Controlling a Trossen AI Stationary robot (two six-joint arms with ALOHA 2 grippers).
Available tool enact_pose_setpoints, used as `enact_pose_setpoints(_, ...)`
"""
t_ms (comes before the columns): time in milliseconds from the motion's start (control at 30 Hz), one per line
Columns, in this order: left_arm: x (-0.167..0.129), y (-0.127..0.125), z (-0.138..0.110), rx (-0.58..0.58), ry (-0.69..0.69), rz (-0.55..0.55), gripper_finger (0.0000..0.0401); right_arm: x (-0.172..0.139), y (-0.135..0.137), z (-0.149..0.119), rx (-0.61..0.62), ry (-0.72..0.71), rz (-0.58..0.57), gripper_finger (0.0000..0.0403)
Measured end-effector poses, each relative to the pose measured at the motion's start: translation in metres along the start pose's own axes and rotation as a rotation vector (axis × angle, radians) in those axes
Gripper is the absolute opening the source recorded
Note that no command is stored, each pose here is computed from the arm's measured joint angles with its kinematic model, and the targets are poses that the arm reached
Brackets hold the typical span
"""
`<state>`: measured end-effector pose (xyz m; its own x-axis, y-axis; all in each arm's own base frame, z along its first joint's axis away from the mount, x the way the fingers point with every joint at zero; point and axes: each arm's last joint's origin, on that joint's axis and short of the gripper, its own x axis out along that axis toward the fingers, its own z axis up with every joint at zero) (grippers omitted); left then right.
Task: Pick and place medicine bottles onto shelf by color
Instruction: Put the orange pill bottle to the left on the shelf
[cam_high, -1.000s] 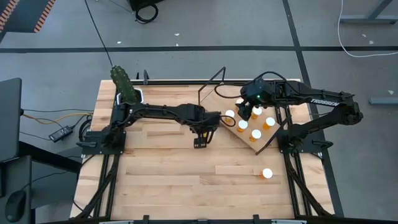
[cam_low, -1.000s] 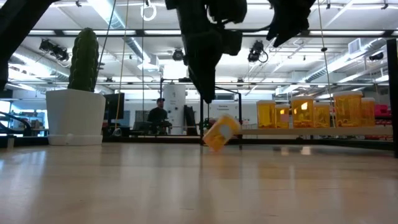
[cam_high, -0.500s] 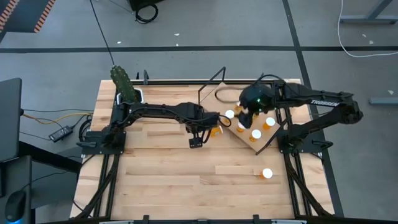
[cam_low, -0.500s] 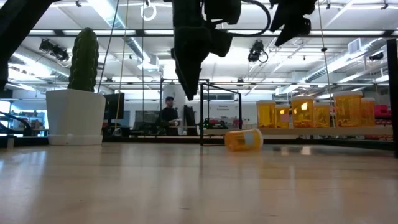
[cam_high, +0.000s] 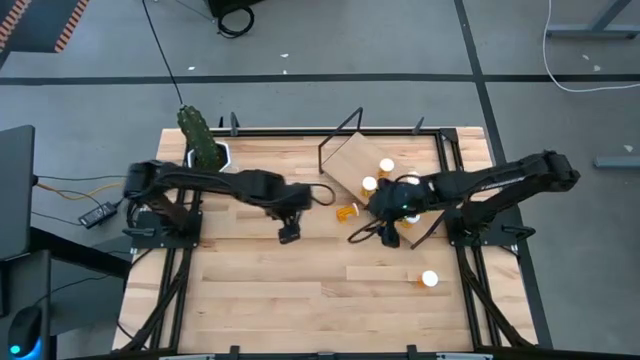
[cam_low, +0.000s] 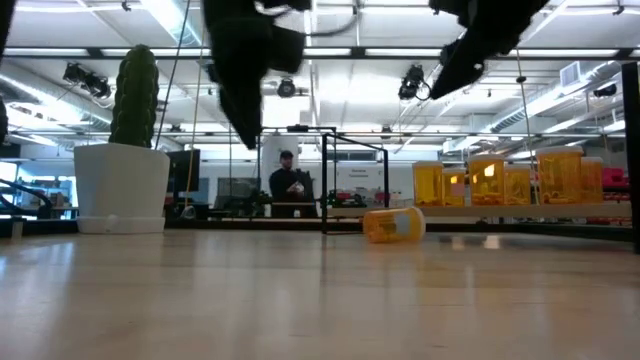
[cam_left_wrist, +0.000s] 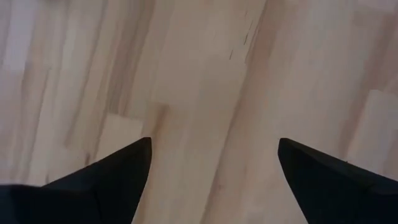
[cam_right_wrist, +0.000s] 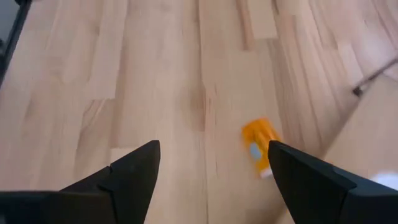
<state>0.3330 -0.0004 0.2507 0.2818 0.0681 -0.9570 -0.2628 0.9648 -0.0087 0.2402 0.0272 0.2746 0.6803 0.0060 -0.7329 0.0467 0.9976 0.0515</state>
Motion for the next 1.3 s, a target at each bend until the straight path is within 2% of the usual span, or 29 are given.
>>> enact_pose_setpoints(67, -0.011, 0.004, -0.014, -0.059, -0.052, -0.015, 0.0355, 0.011, 0.001, 0.000, -0.031, 0.005, -0.002, 0.0310)
enact_pose_setpoints(233, -0.031, 0.010, -0.038, -0.195, -0.125, -0.032, 0.0355, 0.051, -0.001, 0.009, -0.181, 0.123, 0.009, 0.0330)
enact_pose_setpoints(433, -0.046, 0.006, -0.053, -0.247, -0.134, -0.033, 0.0355, 0.094, -0.016, 0.024, -0.229, 0.285, -0.021, 0.0347)
enact_pose_setpoints(567, -0.050, 0.000, -0.058, -0.251, -0.138, -0.036, 0.0355, 0.112, -0.028, 0.022, -0.248, 0.391, -0.030, 0.0349)
enact_pose_setpoints(767, -0.051, -0.006, -0.061, -0.267, -0.139, -0.024, 0.0355, 0.123, -0.038, 0.014, -0.292, 0.467, -0.090, 0.0349)
enact_pose_setpoints(900, -0.051, -0.009, -0.061, -0.284, -0.146, -0.024, 0.0355, 0.128, -0.042, 0.015, -0.323, 0.454, -0.136, 0.0349)
enact_pose_setpoints(1033, -0.051, -0.009, -0.061, -0.295, -0.148, -0.024, 0.0355, 0.137, -0.043, 0.013, -0.328, 0.433, -0.137, 0.0349)
enact_pose_setpoints(1300, -0.051, -0.009, -0.060, -0.340, -0.159, -0.033, 0.0355, 0.153, -0.043, 0.003, -0.342, 0.486, -0.110, 0.0349)
